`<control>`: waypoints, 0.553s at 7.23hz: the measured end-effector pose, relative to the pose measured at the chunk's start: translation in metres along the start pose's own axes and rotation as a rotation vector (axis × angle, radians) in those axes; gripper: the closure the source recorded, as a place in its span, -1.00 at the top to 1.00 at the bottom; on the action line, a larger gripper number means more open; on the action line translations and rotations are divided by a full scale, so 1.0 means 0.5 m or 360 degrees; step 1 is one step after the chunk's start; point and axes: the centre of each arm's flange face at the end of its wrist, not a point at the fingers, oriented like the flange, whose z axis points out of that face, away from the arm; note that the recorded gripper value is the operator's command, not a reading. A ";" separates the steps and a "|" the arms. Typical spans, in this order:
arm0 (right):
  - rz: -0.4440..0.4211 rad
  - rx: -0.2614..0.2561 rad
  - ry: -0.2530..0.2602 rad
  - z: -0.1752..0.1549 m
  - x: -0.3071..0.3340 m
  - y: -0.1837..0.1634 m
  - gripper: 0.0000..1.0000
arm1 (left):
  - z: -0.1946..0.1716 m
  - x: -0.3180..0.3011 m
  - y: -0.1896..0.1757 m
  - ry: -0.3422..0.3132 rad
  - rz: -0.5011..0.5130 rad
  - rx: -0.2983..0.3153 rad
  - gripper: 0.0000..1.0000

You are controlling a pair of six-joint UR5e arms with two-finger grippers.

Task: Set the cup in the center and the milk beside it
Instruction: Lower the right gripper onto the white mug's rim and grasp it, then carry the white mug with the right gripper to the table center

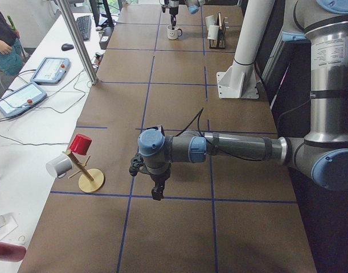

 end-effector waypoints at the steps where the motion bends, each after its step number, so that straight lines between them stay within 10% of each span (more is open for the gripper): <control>1: 0.0004 0.0010 -0.0014 -0.007 -0.014 -0.010 -1.00 | 0.000 0.000 0.000 0.0000 0.0000 0.0000 1.00; 4: 0.0135 0.0012 -0.0075 -0.040 -0.210 -0.148 -1.00 | -0.001 0.002 -0.001 0.0000 0.0005 0.0002 1.00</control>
